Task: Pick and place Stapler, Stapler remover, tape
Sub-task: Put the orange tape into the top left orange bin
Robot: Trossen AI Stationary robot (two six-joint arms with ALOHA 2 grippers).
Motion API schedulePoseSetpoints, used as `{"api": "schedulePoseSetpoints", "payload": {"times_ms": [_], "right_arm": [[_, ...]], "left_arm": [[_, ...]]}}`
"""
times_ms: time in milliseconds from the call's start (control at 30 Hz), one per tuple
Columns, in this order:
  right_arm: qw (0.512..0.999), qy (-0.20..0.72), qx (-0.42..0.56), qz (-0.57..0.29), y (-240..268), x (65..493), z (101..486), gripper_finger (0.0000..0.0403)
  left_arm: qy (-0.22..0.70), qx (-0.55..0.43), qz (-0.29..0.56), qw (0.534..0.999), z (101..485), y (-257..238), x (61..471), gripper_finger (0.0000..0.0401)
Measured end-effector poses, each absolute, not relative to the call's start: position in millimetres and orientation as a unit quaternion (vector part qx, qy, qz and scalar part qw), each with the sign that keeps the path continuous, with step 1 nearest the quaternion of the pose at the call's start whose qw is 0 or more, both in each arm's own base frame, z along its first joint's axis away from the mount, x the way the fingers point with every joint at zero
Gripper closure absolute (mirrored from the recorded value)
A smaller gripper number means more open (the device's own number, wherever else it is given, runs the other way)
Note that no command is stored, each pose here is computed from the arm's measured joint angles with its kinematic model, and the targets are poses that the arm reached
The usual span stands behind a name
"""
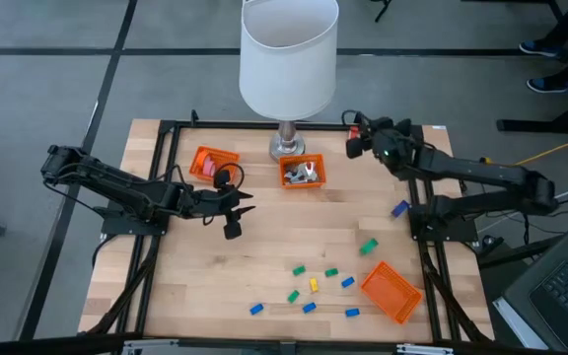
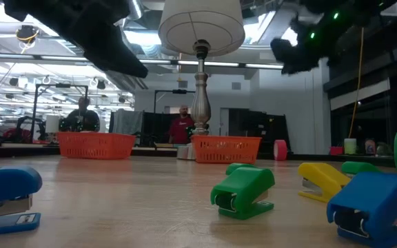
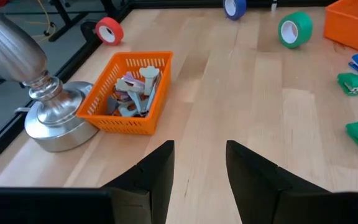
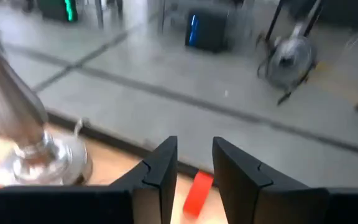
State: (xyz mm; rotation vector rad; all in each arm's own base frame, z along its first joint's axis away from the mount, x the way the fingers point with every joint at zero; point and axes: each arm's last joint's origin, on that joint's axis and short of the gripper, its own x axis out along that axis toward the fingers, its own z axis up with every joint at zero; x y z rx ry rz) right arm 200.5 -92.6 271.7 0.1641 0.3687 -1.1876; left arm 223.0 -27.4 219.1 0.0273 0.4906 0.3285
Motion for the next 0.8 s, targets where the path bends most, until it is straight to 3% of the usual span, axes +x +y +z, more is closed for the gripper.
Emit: {"api": "schedulePoseSetpoints", "payload": {"times_ms": [200,533,800], "right_arm": [[0.809,0.23,0.179,-0.511,-124,200,247,0.0297],[0.786,0.298,0.21,-0.5,-152,202,217,0.0289],[0.764,0.294,0.21,-0.535,-164,194,215,0.017]], "left_arm": [[0.242,0.014,0.162,0.957,219,-27,223,0.026],[0.242,0.013,0.163,0.957,219,-27,223,0.026],[0.241,0.014,0.164,0.956,219,-27,223,0.026]]}}
